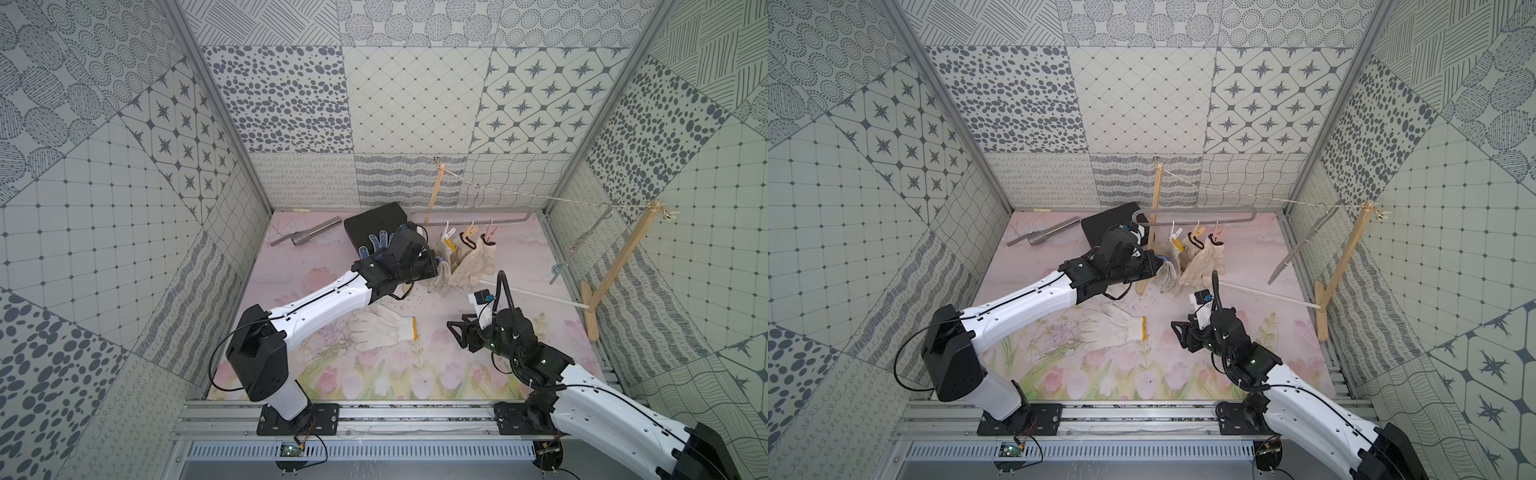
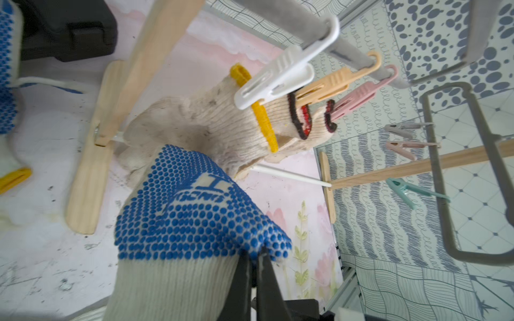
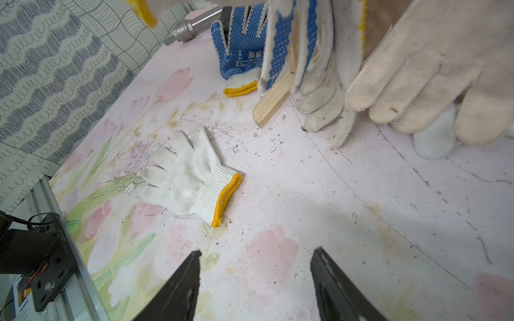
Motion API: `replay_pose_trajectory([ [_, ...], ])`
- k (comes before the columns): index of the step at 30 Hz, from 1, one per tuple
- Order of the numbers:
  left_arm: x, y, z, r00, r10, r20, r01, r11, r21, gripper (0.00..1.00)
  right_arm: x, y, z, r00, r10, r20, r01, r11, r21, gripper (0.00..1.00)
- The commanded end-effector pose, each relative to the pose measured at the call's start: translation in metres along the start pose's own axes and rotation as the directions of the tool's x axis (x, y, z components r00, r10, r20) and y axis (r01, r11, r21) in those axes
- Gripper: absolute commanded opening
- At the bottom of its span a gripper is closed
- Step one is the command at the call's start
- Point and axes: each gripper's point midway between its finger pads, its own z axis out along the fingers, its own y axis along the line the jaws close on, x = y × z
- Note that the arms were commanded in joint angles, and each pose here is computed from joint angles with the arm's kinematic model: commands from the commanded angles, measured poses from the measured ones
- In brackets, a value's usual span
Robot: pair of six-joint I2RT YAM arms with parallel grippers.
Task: Clip the gloves onto a hanger to dry
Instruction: Pick up the glove from the center of the board.
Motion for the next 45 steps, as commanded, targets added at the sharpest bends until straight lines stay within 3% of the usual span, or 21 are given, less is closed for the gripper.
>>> replay_pose_trajectory([
  [1, -0.016, -0.049, 0.008, 0.999, -0.031, 0.043, 0.024, 0.989, 0.148, 0.00, -0.036, 0.015, -0.008, 0.989, -0.020, 0.148, 0.028, 0.998, -0.053, 0.65],
  [4, -0.015, -0.053, 0.013, 0.998, -0.046, 0.047, 0.038, 0.987, 0.156, 0.00, -0.059, 0.027, -0.014, 0.971, 0.060, 0.232, -0.034, 0.993, -0.114, 0.66],
  [7, -0.010, -0.058, 0.017, 0.998, -0.058, 0.037, 0.050, 0.984, 0.172, 0.00, -0.075, 0.032, -0.014, 0.940, 0.150, 0.307, -0.105, 0.982, -0.157, 0.75],
  [12, -0.006, -0.064, 0.017, 0.998, -0.061, 0.032, 0.054, 0.981, 0.189, 0.00, -0.094, 0.041, -0.010, 0.904, 0.239, 0.355, -0.182, 0.965, -0.187, 0.79],
  [17, -0.004, -0.067, 0.012, 0.998, -0.057, 0.034, 0.049, 0.979, 0.199, 0.00, -0.110, 0.033, -0.015, 0.830, 0.391, 0.397, -0.333, 0.919, -0.210, 0.73],
  [26, 0.002, -0.070, 0.007, 0.998, -0.060, 0.027, 0.053, 0.976, 0.213, 0.00, -0.127, 0.027, -0.025, 0.751, 0.487, 0.447, -0.423, 0.873, -0.241, 0.66],
  [45, 0.020, -0.075, -0.003, 0.999, -0.043, 0.012, 0.039, 0.974, 0.222, 0.00, -0.146, 0.025, -0.019, 0.665, 0.582, 0.468, -0.510, 0.811, -0.286, 0.47],
])
